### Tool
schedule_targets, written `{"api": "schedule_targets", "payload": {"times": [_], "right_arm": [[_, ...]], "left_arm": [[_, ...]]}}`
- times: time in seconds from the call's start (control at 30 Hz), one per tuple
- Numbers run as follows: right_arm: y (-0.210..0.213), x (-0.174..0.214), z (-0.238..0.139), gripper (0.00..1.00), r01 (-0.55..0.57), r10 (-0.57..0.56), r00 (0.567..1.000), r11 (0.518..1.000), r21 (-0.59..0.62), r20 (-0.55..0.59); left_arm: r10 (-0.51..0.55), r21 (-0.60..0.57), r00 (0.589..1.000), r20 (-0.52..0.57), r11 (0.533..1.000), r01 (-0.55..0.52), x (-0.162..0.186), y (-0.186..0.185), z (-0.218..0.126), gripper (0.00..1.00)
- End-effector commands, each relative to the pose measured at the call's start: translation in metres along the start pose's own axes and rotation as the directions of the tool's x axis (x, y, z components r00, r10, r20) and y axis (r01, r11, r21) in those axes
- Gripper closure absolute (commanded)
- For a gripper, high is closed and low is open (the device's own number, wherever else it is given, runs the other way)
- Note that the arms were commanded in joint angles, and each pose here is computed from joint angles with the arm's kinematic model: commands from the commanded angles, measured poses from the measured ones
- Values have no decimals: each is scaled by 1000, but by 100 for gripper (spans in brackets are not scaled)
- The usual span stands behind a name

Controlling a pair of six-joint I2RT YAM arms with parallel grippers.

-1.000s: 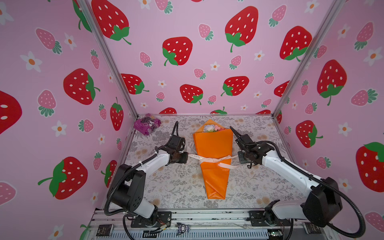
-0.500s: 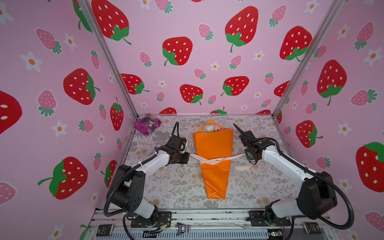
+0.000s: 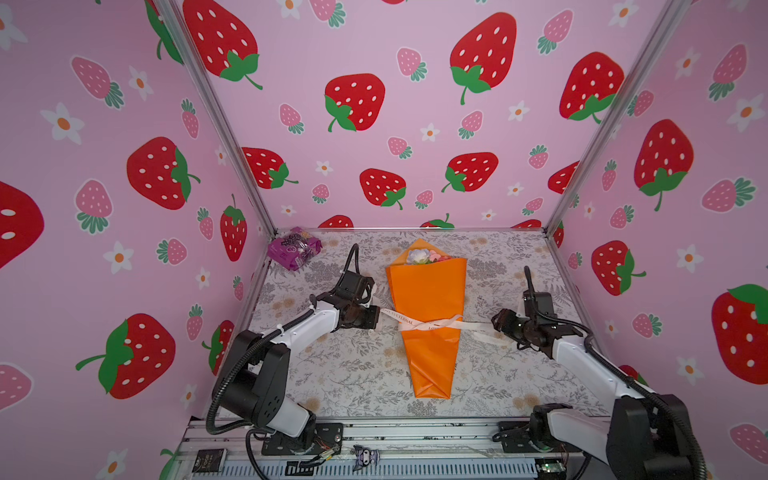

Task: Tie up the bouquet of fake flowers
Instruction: 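Draw the right gripper's ribbon end outward while the left gripper holds its end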

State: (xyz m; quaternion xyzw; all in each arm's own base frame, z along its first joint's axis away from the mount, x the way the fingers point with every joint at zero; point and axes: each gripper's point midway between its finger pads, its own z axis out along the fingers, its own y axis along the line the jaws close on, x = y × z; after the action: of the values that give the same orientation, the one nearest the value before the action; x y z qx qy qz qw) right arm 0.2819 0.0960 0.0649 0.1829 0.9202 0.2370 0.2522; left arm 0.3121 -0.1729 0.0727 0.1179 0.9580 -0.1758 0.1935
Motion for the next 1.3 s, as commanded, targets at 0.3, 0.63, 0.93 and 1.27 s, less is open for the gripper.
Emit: {"api": "schedule_targets", "payload": {"times": [0.3,0.63,0.93,1.27], "right_arm": [[35,0,9,36,-443,461,887,840,-314,-17],[29,16,21,36,-516,524,851,814,-268,-46],[24,23,41,36,-548,550,833,802,-238,-66],[26,-1,52,70,-518,539,842,818,-252,18]], "left_arm": [[10,27,1000,-6,1000,-10,1,-6,-2,100],[14,31,1000,5,999,-14,0,-7,-3,100],[2,55,1000,-13,999,-2,3,-9,4,100],[11,57,1000,3,998,-11,0,-11,0,100]]}}
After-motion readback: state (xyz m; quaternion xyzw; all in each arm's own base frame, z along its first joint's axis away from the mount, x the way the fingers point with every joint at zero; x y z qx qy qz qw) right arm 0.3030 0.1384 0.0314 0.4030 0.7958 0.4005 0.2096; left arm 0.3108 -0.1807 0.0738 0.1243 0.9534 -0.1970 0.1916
